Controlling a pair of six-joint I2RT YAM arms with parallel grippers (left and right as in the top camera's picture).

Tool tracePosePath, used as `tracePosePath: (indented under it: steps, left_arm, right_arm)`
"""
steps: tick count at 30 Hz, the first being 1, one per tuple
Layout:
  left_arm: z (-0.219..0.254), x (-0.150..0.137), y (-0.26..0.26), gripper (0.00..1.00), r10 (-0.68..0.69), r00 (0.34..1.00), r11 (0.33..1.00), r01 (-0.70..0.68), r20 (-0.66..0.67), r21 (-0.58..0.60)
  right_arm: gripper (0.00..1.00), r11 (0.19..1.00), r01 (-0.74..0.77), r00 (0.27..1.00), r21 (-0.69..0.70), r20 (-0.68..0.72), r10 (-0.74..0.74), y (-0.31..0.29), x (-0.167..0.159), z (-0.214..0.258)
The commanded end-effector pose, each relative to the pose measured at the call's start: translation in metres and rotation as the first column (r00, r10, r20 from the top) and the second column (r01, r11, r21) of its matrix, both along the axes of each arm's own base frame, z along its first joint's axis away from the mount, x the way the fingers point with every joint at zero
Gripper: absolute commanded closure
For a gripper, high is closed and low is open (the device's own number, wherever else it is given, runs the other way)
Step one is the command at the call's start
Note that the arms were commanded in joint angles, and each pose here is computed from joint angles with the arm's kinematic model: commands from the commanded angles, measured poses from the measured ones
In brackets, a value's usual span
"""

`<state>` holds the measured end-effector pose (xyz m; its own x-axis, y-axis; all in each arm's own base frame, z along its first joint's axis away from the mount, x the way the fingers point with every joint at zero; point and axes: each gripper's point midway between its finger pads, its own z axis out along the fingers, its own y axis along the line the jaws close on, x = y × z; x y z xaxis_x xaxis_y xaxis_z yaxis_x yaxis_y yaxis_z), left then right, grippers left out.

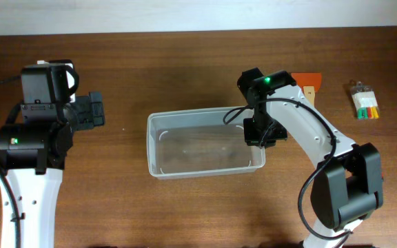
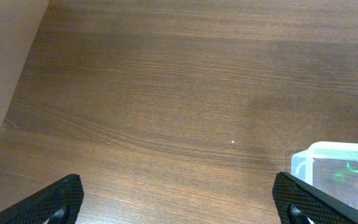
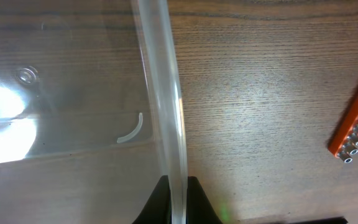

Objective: Pack container
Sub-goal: 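Set the container down and open the right gripper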

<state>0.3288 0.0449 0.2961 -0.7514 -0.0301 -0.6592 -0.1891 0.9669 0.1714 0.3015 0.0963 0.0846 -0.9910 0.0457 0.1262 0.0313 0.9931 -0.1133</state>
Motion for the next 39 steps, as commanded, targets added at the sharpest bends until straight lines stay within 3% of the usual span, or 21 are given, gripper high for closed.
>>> tracePosePath:
  steps: [1, 24, 28, 39]
  left_arm:
    - [0.010, 0.000, 0.003, 0.01, 0.018, 0.999, 1.000, -0.019, 0.028, 0.006]
    - [0.010, 0.000, 0.002, 0.01, 0.017, 0.999, 1.000, -0.017, 0.028, 0.004]
    - [0.010, 0.000, 0.002, 0.01, 0.017, 0.999, 1.000, -0.017, 0.028, 0.004]
    - [0.010, 0.000, 0.002, 0.01, 0.017, 0.999, 1.000, -0.017, 0.027, 0.004]
  right_arm:
    - [0.95, 0.999, 0.042, 0.999, -0.018, 0.028, -0.041, -0.002, 0.007, -0.006]
    - [0.95, 0.998, 0.065, 0.997, 0.008, 0.040, -0.066, 0.004, 0.010, -0.007]
    - [0.85, 0.998, 0.066, 0.997, 0.009, 0.044, -0.066, 0.004, 0.011, -0.006]
    - [0.83, 0.999, 0.038, 0.996, 0.025, 0.079, -0.040, 0.008, 0.023, 0.010]
